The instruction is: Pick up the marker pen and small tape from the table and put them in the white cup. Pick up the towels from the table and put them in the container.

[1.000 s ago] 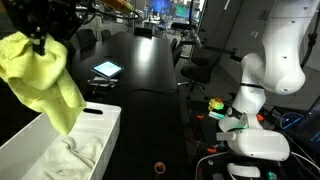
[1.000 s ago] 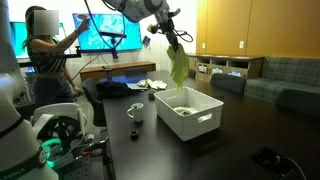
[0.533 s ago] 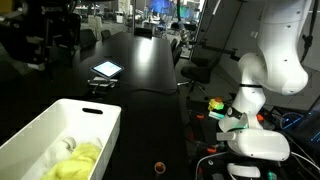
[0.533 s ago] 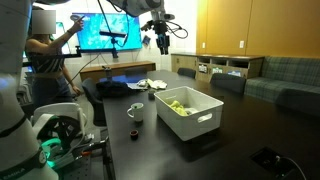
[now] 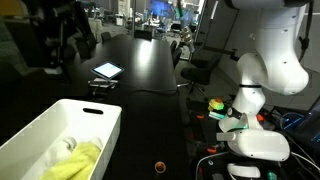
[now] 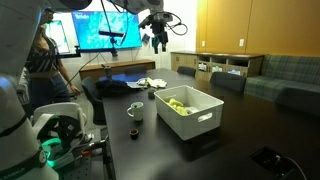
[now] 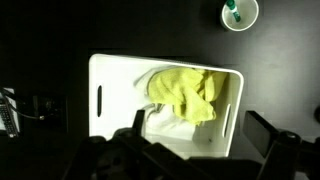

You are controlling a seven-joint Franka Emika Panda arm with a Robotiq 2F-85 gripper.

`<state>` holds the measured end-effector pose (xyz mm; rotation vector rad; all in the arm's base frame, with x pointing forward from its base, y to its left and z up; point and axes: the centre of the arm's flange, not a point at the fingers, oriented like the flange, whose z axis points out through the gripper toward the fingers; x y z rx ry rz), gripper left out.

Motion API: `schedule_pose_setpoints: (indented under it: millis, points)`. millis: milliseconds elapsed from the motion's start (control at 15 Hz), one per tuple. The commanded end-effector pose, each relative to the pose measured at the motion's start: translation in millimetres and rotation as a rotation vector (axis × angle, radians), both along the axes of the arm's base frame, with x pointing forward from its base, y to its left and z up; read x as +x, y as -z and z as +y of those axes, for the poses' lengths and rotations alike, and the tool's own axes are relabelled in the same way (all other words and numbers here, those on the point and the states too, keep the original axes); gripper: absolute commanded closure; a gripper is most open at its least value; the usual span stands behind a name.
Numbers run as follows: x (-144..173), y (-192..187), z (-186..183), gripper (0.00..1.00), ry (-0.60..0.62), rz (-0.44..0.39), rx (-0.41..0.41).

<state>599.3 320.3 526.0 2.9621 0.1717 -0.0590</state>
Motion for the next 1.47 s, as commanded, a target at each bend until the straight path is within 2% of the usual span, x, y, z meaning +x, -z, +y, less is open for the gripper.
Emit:
schedule_pose_setpoints:
  millis: [0, 200, 400, 667, 867, 1133, 1400]
  points:
    - [18, 28, -67, 0.00, 0.040, 0.050, 0.011]
    - [23, 65, -118, 0.00, 0.094, 0.094, 0.069]
    - [11, 110, -155, 0.00, 0.122, 0.132, 0.138]
    - [-12, 167, -170, 0.00, 0.156, 0.227, 0.196]
    - [-42, 199, -175, 0.00, 0.164, 0.287, 0.223]
    - [-75, 232, -178, 0.00, 0.175, 0.334, 0.249]
    - [-93, 263, -181, 0.00, 0.191, 0.356, 0.272]
